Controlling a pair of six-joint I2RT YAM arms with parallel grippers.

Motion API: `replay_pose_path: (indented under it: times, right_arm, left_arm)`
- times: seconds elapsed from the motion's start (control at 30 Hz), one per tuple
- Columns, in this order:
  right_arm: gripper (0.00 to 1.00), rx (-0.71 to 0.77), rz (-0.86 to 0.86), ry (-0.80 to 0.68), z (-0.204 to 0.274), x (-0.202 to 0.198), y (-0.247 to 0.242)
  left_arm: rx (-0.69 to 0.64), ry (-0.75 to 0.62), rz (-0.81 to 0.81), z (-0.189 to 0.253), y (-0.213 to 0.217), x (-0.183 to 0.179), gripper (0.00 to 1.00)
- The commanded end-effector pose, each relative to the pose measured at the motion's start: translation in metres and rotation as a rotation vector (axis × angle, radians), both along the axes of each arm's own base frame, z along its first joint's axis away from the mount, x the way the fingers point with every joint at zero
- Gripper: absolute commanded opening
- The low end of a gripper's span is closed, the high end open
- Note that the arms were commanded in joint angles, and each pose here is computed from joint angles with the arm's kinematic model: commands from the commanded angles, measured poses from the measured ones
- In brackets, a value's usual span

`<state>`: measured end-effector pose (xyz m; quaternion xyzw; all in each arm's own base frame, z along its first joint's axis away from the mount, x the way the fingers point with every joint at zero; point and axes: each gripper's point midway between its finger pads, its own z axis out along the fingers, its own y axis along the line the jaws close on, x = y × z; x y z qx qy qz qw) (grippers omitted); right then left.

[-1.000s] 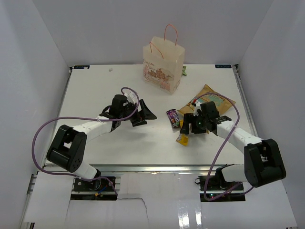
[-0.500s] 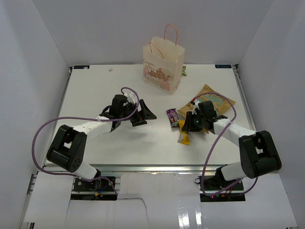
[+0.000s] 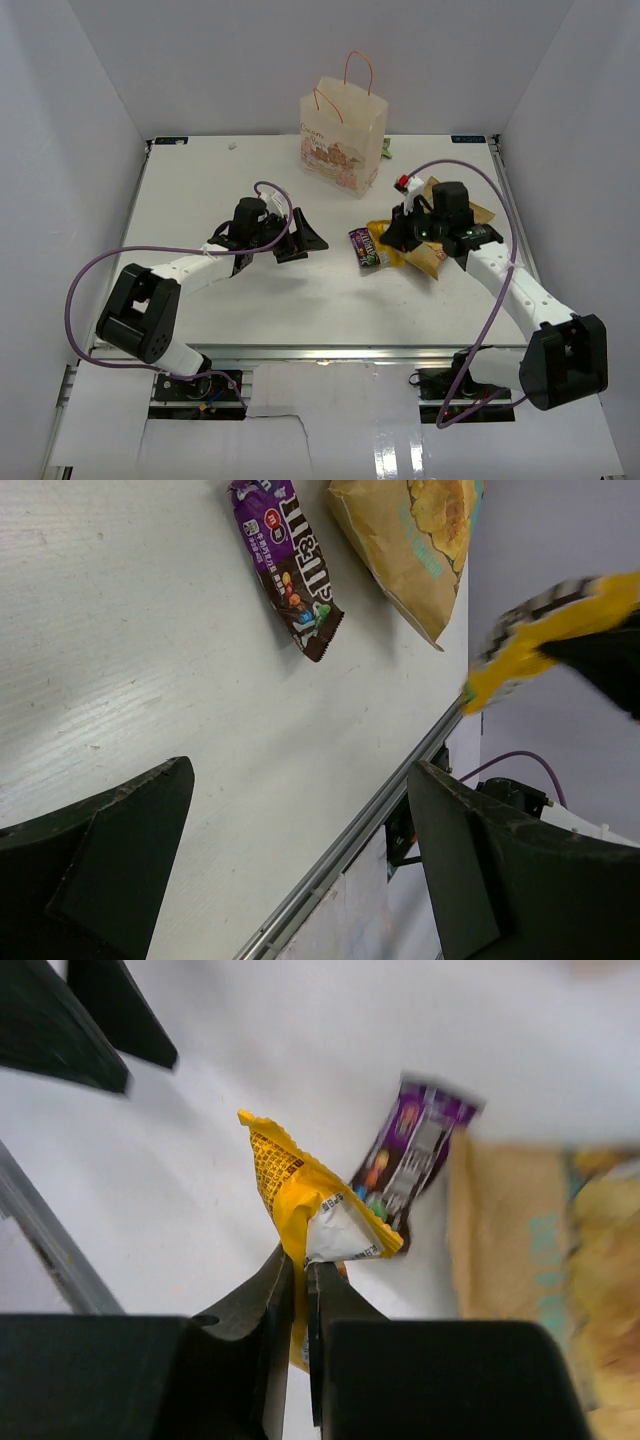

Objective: Place the snacks into the paper bag

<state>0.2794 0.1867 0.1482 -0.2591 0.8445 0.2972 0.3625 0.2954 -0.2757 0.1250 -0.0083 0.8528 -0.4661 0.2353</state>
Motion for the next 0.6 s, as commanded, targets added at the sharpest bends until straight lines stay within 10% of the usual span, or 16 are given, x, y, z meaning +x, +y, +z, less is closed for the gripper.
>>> replay_pose_path:
  times: [0.0,0.23,0.57]
  right_arm:
    - [0.08,0.038,0.191,-0.424,0.108,0.035,0.018]
    - [0.08,0.069,0.005,-0.969,0.274,0.149,0.023]
    - [0.08,0.137,-0.252,-1.106,0.317,0.289,0.037]
  left_arm:
    - [-0.034,-0.126,-0.02,0.035,-0.005,0.007,0.98]
    - [-0.037,-0.147,-0.027,0.041,-0.004,0.006,0.98]
    - [-0.022,-0.164,-0.001,0.045,0.005,-0.002,0.98]
